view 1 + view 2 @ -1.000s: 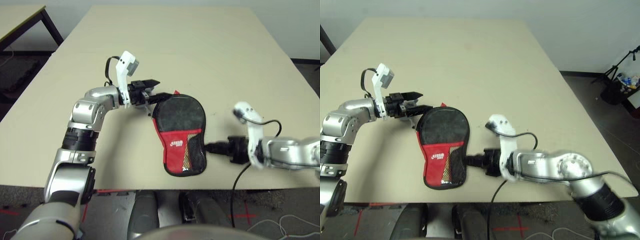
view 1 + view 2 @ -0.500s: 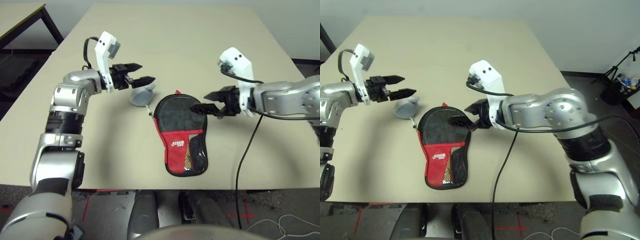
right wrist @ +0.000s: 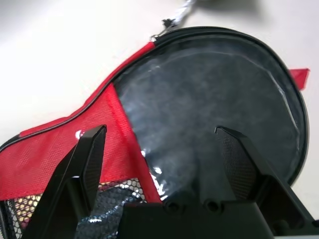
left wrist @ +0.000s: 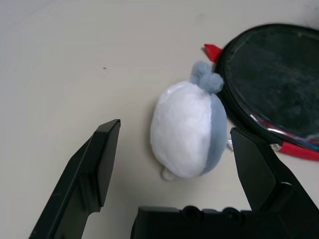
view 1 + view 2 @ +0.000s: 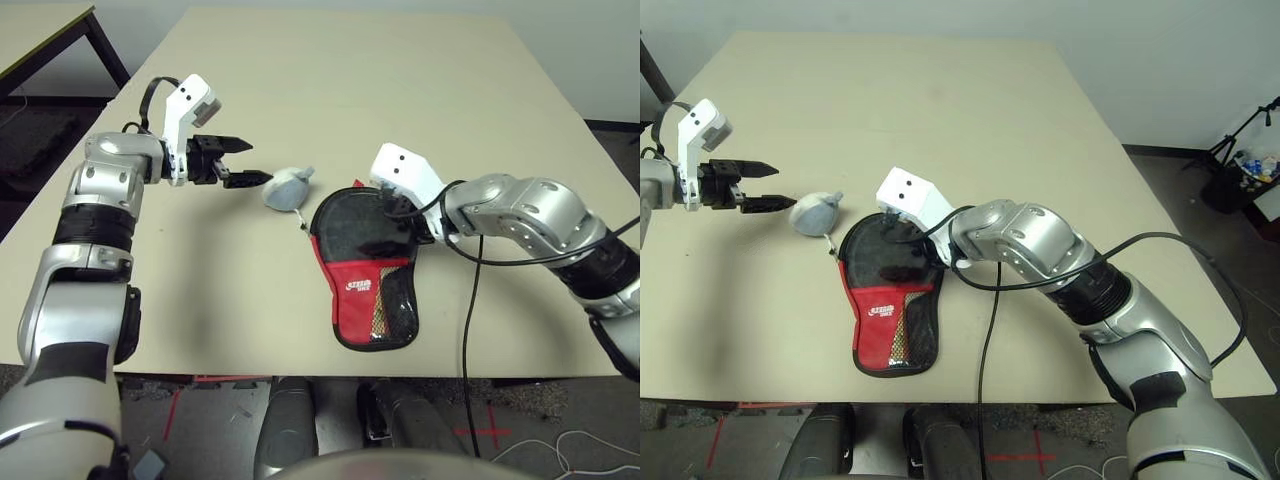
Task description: Store the ping-pong paddle in its case and zip it.
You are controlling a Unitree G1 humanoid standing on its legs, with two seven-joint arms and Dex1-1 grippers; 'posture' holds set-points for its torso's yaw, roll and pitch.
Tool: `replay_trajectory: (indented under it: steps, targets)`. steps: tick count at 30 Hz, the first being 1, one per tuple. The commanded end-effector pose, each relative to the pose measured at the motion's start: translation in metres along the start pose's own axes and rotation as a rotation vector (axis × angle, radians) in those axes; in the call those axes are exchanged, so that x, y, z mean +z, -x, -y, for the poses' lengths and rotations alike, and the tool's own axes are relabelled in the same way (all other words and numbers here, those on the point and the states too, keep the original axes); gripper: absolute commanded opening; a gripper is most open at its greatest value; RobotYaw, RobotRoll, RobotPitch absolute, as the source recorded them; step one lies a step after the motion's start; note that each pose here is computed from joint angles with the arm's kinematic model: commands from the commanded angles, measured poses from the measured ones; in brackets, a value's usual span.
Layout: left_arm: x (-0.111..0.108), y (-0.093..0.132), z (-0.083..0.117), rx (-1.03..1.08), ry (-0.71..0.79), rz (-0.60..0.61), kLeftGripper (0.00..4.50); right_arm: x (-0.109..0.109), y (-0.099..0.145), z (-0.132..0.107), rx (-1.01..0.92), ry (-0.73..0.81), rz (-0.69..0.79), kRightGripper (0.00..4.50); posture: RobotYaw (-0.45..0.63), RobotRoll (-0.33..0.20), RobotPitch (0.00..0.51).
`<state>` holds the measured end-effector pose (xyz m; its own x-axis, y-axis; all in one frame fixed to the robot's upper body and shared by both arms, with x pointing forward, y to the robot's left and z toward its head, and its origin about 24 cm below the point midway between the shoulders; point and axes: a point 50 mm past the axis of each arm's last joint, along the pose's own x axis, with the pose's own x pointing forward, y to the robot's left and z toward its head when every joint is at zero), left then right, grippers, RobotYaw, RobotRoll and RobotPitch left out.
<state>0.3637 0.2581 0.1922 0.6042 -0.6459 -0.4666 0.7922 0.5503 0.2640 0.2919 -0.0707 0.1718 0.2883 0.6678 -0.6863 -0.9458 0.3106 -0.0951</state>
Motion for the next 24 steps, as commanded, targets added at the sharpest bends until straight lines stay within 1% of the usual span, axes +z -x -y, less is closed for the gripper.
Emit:
replay_trajectory:
  steps: [1,7,10,14,18,21,24]
  targets:
    - [-0.008,-0.013,0.003,-0.009,-0.042,-0.054,4.5,0.002,-0.005,0.002,0.002,0.017,-0.033,4.49,0.1,0.0,0.084]
    - [-0.014,-0.029,0.004,0.006,-0.094,-0.114,4.5,0.007,-0.008,0.003,0.001,0.036,-0.031,4.49,0.09,0.0,0.084]
    - [-0.015,-0.037,0.006,0.008,-0.101,-0.126,4.5,0.007,-0.01,0.004,0.002,0.045,-0.039,4.49,0.09,0.0,0.084]
    - [-0.015,-0.048,0.013,-0.047,-0.108,-0.128,4.5,0.005,-0.014,0.004,0.005,0.05,-0.057,4.49,0.09,0.0,0.085]
    - [-0.012,-0.054,0.018,-0.087,-0.115,-0.116,4.5,0.003,-0.019,0.006,0.012,0.039,-0.071,4.49,0.09,0.0,0.09]
    - [-0.014,-0.055,0.02,-0.112,-0.107,-0.129,4.5,0.001,-0.024,0.008,0.011,0.037,-0.081,4.49,0.09,0.0,0.092]
    - [-0.015,-0.055,0.021,-0.142,-0.112,-0.137,3.93,0.001,-0.028,0.009,0.017,0.033,-0.087,4.5,0.09,0.0,0.104]
